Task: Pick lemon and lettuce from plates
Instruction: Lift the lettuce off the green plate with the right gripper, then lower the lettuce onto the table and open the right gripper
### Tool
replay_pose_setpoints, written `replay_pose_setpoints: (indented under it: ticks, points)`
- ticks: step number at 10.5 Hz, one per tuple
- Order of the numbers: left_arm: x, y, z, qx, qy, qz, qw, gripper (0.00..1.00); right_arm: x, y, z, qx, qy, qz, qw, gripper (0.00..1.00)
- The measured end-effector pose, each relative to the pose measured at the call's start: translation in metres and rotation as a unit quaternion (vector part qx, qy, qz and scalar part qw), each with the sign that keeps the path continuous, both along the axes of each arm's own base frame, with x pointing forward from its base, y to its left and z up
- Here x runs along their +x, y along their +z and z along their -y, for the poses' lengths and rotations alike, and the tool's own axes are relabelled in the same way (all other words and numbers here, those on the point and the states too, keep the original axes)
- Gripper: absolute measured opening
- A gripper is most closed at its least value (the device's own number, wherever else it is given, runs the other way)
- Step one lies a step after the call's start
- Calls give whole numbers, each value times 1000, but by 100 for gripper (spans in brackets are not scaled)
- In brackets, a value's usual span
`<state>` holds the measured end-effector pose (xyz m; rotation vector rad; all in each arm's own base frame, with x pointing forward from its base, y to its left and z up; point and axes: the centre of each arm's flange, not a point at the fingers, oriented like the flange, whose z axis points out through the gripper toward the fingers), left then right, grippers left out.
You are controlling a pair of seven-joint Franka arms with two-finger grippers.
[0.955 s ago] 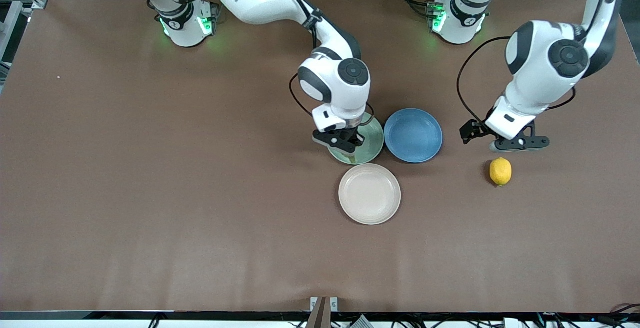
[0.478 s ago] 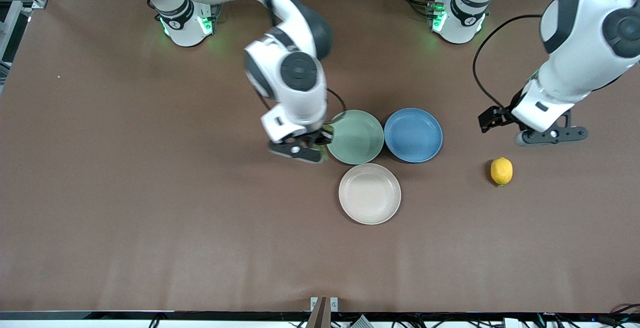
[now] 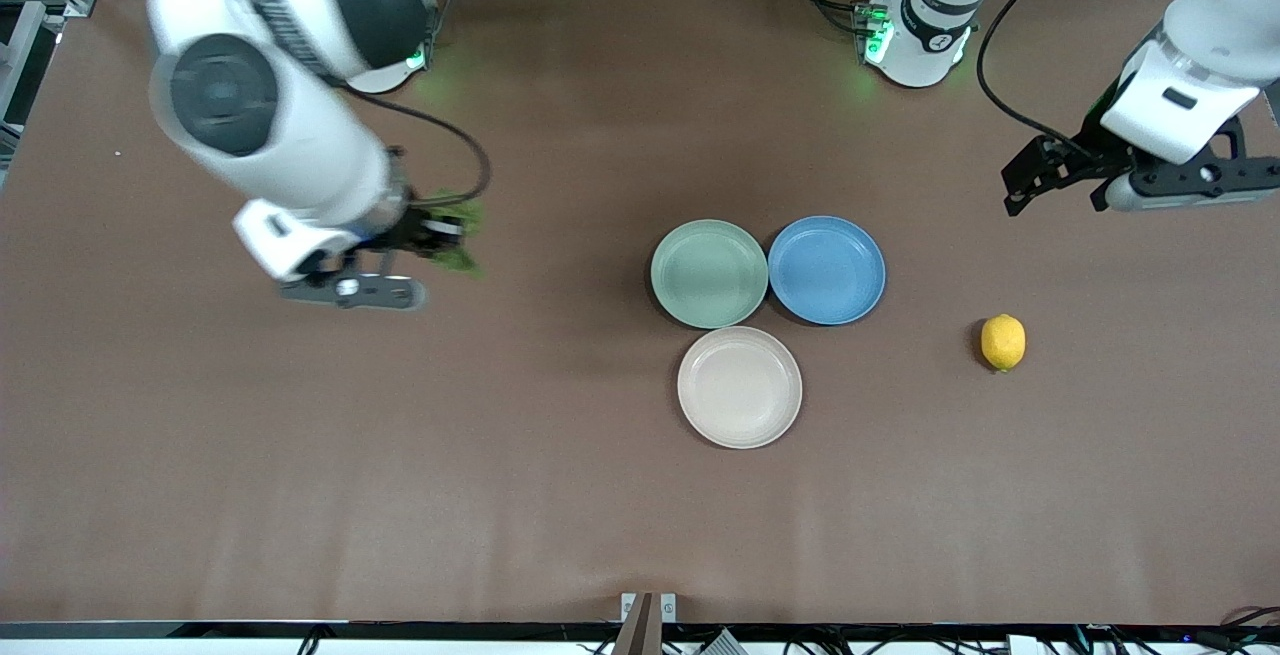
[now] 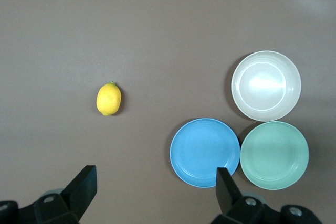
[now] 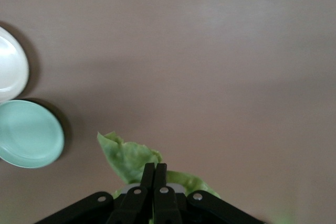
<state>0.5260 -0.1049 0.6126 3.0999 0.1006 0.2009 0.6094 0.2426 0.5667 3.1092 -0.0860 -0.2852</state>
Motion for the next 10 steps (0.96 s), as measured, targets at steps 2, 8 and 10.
replay_pose_setpoints:
  ticks: [2, 8, 10]
  points:
    - [0, 6, 1, 0, -17, 4, 1000, 100, 28, -18, 97, 16, 27, -20, 999, 2]
    - [2, 39, -14, -12, -31, 1, 999, 100, 61, -161, 253, 38, 0, 20, 999, 2]
    - [9, 44, -27, -18, -25, -10, 999, 100, 53, -222, 254, 34, -5, 46, 998, 2]
